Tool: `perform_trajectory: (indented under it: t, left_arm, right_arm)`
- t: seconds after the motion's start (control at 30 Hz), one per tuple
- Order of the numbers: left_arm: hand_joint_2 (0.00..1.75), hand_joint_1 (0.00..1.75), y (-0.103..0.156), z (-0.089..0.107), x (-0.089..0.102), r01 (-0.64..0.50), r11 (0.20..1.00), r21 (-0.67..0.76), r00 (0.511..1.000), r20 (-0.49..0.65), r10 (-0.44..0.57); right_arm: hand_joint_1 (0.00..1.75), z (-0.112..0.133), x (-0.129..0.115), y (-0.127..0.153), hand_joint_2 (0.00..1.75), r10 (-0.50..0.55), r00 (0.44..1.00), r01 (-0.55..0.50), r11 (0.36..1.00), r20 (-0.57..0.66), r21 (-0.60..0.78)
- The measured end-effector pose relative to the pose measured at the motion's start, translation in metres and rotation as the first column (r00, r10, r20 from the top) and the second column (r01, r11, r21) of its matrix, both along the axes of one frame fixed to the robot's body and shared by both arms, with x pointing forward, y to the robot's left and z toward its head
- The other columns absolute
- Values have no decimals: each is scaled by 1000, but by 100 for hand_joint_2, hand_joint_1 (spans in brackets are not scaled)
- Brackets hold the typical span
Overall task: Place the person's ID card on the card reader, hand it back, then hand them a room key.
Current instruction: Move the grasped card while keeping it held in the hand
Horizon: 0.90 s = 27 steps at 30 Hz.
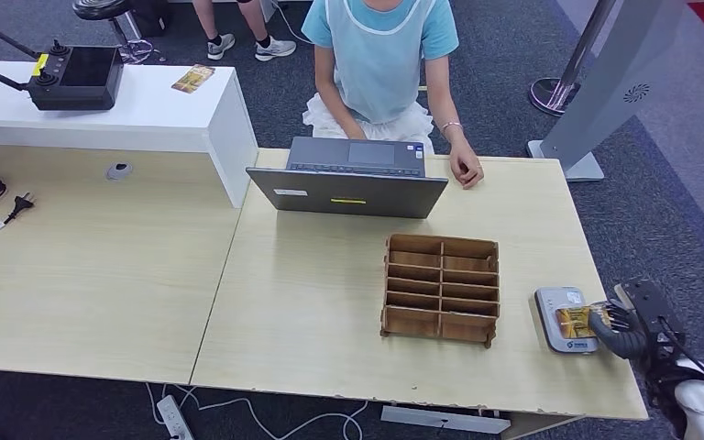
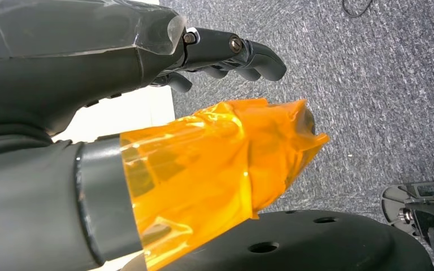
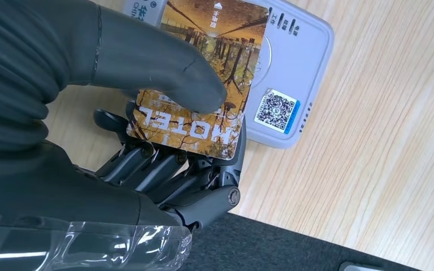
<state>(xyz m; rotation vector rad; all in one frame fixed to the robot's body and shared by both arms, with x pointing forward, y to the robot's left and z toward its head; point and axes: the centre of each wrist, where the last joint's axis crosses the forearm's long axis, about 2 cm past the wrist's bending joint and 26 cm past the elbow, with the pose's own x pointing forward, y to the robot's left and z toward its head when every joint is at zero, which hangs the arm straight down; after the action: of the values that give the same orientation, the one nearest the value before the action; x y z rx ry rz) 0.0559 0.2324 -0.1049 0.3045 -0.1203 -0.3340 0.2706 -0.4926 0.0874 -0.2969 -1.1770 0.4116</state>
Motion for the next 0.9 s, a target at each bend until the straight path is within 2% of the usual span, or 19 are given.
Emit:
perform_trajectory:
  t: [0.33,0.73,0.9]
  left_arm:
    - [0,0,0,0,0,2,1000,1,1000,0,-2]
    - [0,0,0,0,0,2,1000,1,1000,0,-2]
    - [0,0,1,0,0,-4,1000,1,1000,0,4]
  right_arm:
    - [175,12,10,-4,175,5,999,-6,1000,41,22]
    - [175,14,12,-5,175,1,999,-2,1000,50,23]
    - [175,26,19,-9,175,15,997,-18,999,82,34]
